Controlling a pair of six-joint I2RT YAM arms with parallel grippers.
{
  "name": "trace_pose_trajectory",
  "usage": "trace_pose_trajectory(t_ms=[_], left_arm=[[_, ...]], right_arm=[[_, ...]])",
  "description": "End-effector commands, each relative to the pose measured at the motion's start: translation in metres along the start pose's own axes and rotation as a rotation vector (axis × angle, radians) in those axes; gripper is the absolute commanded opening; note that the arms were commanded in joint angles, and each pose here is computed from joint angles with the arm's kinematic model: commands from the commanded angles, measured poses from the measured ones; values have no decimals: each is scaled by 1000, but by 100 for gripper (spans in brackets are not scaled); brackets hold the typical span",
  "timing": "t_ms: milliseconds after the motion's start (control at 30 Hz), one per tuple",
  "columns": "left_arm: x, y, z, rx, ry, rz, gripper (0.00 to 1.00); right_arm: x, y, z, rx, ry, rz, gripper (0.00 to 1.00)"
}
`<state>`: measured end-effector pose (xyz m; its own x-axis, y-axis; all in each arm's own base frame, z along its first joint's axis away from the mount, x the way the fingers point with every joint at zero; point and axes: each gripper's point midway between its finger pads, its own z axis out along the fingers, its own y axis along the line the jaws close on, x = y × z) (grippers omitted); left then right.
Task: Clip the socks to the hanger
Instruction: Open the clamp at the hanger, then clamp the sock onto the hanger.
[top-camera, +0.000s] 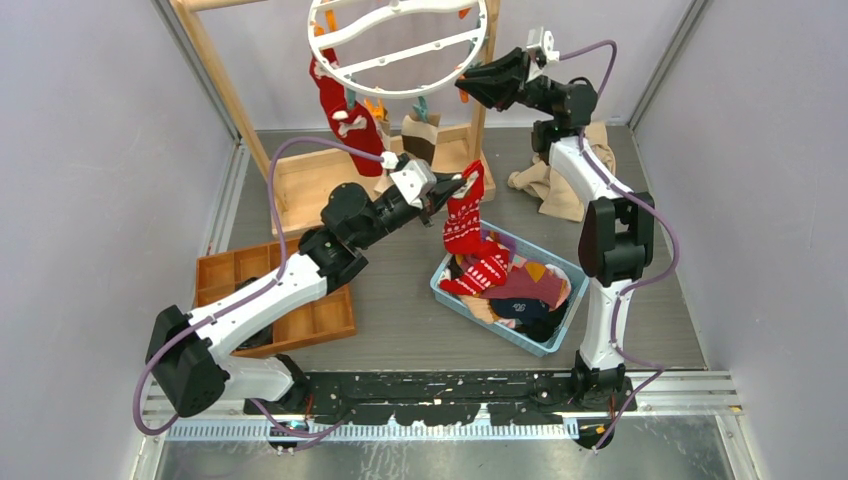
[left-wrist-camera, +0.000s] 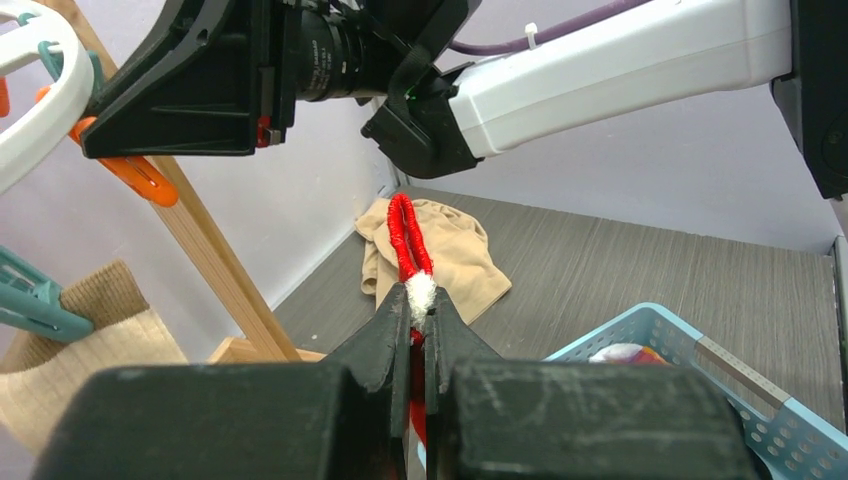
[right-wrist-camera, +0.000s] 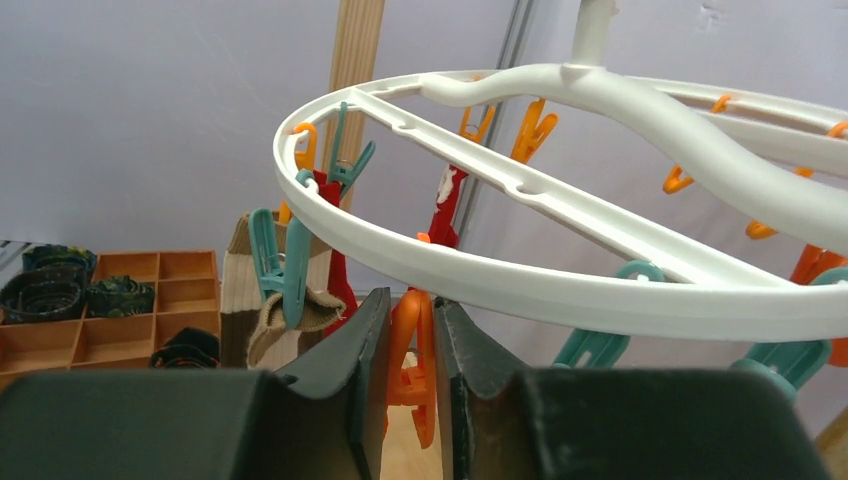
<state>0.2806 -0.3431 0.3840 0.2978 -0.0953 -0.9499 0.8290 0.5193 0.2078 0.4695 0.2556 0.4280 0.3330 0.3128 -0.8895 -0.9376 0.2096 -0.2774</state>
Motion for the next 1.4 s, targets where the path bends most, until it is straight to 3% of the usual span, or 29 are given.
trace_pose_trajectory(t_ms=[0, 267, 467, 867, 1367], left_arm=[[-28, 12, 7, -50, -58, 4, 0], [-8, 52, 8, -265, 65, -16, 0], [14, 72, 9, -348, 144, 50, 0], [16, 108, 21, -510, 96, 76, 0], [34, 123, 20, -622, 100, 40, 0]], right_arm=[[-31, 16, 5, -20, -28, -40, 11], [-23, 14, 6, 108, 60, 11, 4], [-15, 15, 8, 203, 151, 78, 2], [2, 27, 15, 421, 329, 126, 1], [6, 30, 18, 607, 388, 169, 0]])
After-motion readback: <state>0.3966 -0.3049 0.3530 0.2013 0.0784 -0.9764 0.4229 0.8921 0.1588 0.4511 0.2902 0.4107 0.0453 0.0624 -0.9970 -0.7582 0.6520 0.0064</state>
